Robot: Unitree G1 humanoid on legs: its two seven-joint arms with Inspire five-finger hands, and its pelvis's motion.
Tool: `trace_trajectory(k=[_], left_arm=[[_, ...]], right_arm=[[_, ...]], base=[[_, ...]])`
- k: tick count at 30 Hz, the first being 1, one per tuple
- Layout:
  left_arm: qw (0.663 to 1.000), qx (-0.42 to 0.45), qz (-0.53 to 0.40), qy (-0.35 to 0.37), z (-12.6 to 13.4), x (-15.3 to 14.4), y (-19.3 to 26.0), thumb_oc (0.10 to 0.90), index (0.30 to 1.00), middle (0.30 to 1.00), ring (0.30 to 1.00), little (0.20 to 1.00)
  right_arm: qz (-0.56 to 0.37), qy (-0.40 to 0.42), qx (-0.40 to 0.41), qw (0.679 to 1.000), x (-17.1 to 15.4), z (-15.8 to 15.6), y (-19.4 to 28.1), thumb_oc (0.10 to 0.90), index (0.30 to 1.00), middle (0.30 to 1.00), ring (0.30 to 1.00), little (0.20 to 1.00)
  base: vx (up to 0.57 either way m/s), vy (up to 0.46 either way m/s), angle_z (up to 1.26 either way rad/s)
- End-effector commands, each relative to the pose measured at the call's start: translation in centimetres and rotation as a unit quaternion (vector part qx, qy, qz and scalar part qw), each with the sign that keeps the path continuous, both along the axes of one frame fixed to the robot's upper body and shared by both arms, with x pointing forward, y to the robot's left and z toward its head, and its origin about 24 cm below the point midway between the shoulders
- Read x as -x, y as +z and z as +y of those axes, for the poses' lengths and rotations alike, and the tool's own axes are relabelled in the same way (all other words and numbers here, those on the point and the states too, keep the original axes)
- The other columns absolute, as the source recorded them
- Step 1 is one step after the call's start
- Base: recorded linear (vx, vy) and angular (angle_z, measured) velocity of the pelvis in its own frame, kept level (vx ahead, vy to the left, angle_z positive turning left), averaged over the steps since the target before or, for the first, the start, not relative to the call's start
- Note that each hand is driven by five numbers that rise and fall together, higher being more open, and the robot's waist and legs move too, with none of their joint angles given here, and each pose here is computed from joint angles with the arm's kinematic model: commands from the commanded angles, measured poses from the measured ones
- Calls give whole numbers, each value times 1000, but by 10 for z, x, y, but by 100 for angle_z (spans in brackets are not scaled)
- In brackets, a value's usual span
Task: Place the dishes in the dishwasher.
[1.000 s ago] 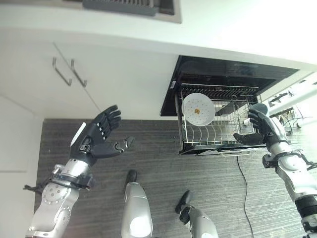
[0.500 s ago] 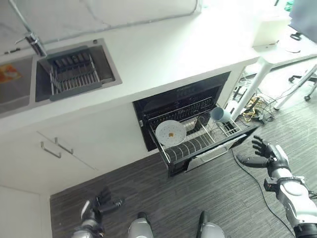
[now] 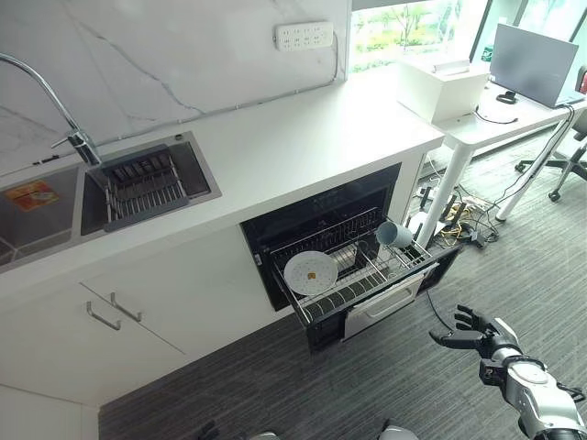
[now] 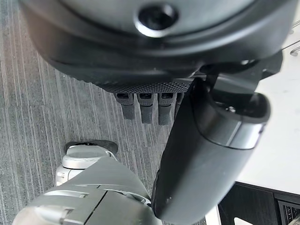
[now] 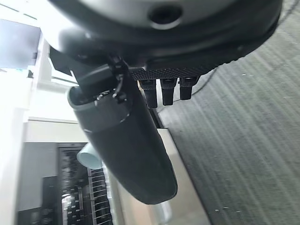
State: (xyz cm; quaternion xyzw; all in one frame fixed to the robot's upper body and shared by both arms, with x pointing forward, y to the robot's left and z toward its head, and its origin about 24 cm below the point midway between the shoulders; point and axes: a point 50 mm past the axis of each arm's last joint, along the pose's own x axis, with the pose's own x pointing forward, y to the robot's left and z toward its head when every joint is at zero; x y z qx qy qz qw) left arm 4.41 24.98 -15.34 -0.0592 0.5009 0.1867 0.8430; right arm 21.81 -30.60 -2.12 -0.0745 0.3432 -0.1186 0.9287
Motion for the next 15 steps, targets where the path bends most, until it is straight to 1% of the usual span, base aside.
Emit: trace_trajectory(k=[1,7,10,15], left_arm=[[997,-46,-43,-50,20,-29,13,800,900,900,900,900],[997,-48,-30,-54,22,-27,12,800,900,900,900,900],[997,-53,-20,-56,29,-26,13,800,900,900,900,900],[996,-65,-9,-66,38,-27,16,800,900,900,900,900]], right_arm=[[-111,18,17,994,-44,-4,53,800,900,900,900,900],[-58,1,7,998,-52,-7,39,800,900,900,900,900],[1,-39,-2,999,-53,-18,24,800,900,900,900,900],[48,-75,-7,996,-59,-26,21,800,900,900,900,900]], base=[[29,24,12],[22,20,16],[38,-3,24],[21,-10,22]])
